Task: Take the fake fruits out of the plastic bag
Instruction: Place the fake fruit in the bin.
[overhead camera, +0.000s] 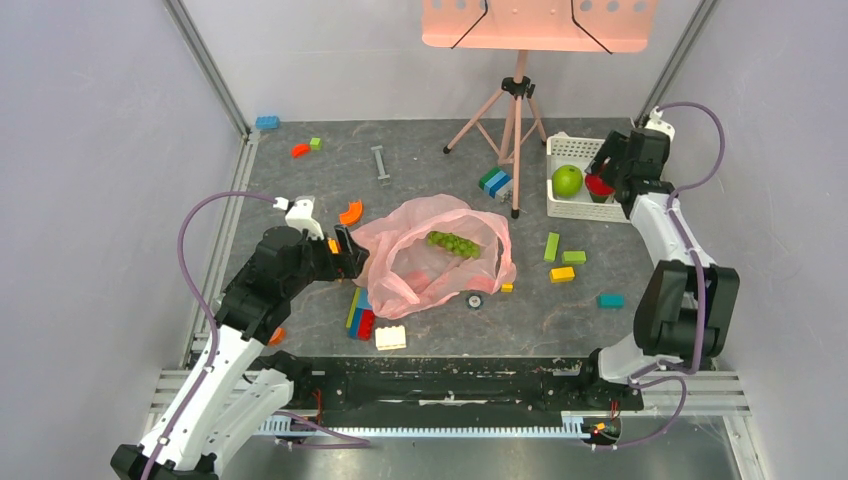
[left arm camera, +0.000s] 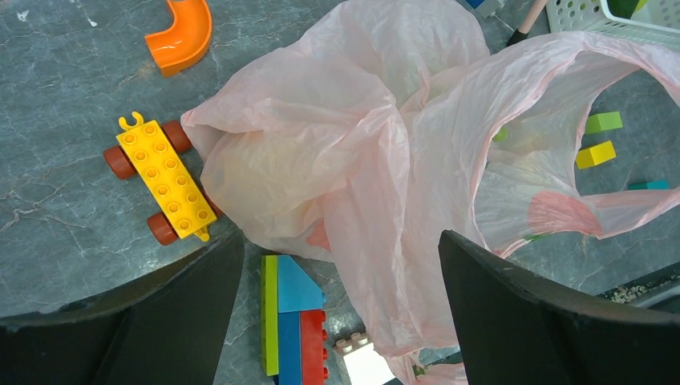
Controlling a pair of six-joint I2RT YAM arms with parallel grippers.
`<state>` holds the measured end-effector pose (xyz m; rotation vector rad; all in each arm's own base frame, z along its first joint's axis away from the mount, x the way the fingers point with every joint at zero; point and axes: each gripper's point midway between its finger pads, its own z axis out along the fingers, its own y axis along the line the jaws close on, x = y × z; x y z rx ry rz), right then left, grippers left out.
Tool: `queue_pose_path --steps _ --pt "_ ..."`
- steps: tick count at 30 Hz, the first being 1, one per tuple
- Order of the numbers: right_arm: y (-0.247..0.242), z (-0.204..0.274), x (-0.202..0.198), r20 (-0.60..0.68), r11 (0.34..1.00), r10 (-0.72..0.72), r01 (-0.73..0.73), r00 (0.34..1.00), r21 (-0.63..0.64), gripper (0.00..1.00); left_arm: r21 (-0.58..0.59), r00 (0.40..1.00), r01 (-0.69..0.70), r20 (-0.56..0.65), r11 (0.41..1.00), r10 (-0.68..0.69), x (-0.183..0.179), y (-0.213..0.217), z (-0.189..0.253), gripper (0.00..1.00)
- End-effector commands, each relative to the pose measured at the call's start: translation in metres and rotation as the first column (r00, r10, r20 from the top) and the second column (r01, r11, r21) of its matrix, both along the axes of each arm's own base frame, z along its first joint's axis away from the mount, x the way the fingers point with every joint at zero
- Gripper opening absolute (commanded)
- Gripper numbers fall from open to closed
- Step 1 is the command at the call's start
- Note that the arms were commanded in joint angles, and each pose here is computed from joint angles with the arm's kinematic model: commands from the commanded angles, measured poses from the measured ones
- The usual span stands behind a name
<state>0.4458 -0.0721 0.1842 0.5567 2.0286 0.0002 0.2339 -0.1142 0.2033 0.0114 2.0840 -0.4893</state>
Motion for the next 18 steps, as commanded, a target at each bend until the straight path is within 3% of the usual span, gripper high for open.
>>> queue_pose_path --steps 1,18 --pt "-0.008 0.008 0.037 0.078 1.000 -0.009 0.007 0.997 0.025 0.69 -0.002 0.999 0.043 0.032 0.999 -0.043 -0.002 -0.005 0.008 0.97" --pt "-0.028 -0.029 0.110 0.074 1.000 0.018 -0.018 0.997 0.000 0.73 -0.018 0.997 0.058 0.047 0.998 -0.057 -0.005 -0.007 0.011 0.98"
